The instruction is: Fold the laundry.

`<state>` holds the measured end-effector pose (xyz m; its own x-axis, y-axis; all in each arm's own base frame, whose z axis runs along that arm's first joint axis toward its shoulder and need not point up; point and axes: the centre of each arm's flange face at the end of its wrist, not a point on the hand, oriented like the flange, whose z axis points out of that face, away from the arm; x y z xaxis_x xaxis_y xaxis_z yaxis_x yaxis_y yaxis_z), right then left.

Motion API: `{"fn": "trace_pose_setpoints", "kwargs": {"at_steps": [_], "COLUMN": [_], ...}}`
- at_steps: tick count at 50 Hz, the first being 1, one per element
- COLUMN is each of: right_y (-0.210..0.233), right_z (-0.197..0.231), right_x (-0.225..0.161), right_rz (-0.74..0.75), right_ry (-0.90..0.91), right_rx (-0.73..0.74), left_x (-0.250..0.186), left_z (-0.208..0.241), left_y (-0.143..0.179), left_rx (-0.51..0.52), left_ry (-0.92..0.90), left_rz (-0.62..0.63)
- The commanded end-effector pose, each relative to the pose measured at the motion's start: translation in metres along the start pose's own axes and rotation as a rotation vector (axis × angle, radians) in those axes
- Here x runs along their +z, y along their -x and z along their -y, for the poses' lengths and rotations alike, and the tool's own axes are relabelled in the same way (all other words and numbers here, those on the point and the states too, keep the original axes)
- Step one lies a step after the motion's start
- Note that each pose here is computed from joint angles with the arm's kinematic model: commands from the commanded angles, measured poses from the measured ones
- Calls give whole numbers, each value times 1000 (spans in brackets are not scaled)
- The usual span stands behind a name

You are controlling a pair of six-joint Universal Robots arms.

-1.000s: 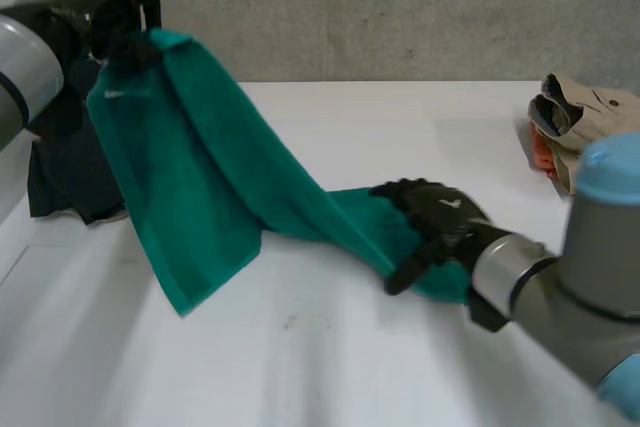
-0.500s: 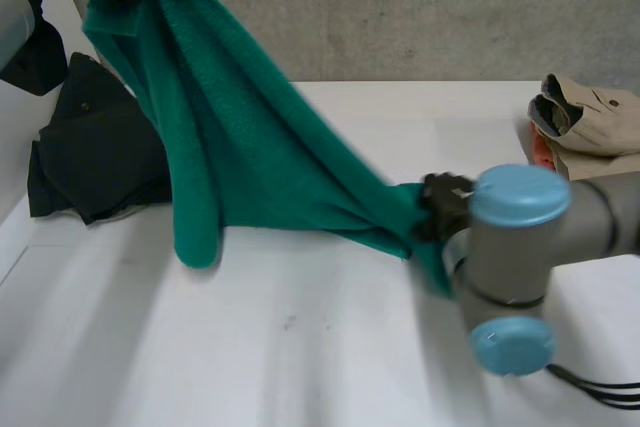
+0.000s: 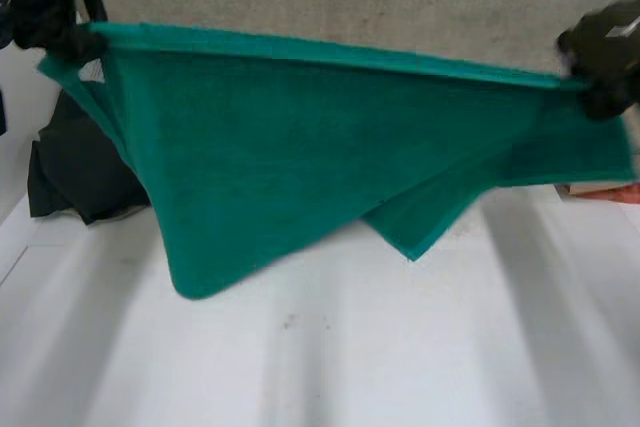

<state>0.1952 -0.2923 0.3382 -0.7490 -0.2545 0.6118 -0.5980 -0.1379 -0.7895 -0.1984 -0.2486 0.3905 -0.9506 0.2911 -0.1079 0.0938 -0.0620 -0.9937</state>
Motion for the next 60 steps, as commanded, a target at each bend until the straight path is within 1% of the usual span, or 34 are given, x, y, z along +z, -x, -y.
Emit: {"fn": "trace_pose_setpoints", "kwargs": {"at_steps": [1,2,4,7,9,10,13,14,16,17,18,20,21,23,24,25,27,28,29,32,33,35,38,39,43,46,48,50,51,52,54,55,58,60], "right_y": [-36,-36,-33,-18,-4,0,18,21,24,26,27,24,16,7,-1,-4,-12,-22,-26,-39,-40,-37,-32,-27,-9,4,21,36,51,59,73,86,103,112], "right_z": [44,44,41,19,-7,-14,-37,-40,-47,-56,-61,-65,-65,-57,-42,-33,-11,9,19,48,52,55,54,49,24,6,-17,-39,-58,-67,-84,-99,-118,-128], "right_x": [-39,-40,-40,-24,-3,3,24,28,40,56,64,80,96,109,120,125,130,134,134,127,126,124,124,125,127,129,135,139,141,142,142,142,140,133], "right_rz": [-33,-20,7,93,155,170,227,233,231,209,192,132,43,-56,-158,-208,-305,-410,-445,-572,-585,-572,-537,-503,-420,-372,-319,-273,-225,-199,-149,-107,-43,2], "right_ry": [-20,-12,7,81,157,177,232,236,241,245,244,224,185,117,20,-39,-168,-306,-362,-544,-570,-600,-607,-596,-509,-452,-387,-332,-282,-259,-220,-183,-136,-88], "right_rx": [-101,-101,-99,-84,-69,-65,-52,-51,-51,-50,-54,-59,-73,-85,-91,-94,-96,-96,-96,-89,-87,-78,-60,-48,-31,-30,-28,-26,-26,-25,-28,-27,-35,-40], "left_x": [-13,-14,-11,-5,6,19,38,53,70,79,100,119,128,154,160,172,179,182,185,184,184,184,183,183,180,177,172,167,164,159,153,150,134,119], "left_z": [-15,-20,-29,-49,-65,-81,-101,-110,-114,-117,-117,-114,-111,-94,-87,-71,-55,-46,-28,-10,-3,0,-9,-13,-43,-80,-108,-126,-135,-153,-171,-178,-209,-228], "left_y": [0,-1,-1,-5,-6,-9,-17,-22,-27,-29,-32,-31,-30,-28,-27,-25,-23,-21,-17,-19,-18,-17,-18,-18,-21,-27,-30,-33,-35,-38,-40,-41,-45,-48], "left_rx": [180,214,239,255,251,249,251,255,265,271,277,278,281,285,286,287,286,284,278,268,265,263,262,262,260,260,266,273,275,276,278,279,301,350], "left_ry": [105,121,153,203,234,258,259,230,178,151,73,-2,-44,-187,-231,-338,-437,-491,-598,-726,-783,-814,-784,-769,-667,-551,-463,-408,-382,-328,-271,-246,-120,-17], "left_rz": [-13,-17,-25,-47,-54,-66,-90,-94,-98,-93,-74,-50,-40,6,17,48,75,93,130,155,173,184,178,174,140,94,60,39,28,10,-4,-10,-42,-70]}}
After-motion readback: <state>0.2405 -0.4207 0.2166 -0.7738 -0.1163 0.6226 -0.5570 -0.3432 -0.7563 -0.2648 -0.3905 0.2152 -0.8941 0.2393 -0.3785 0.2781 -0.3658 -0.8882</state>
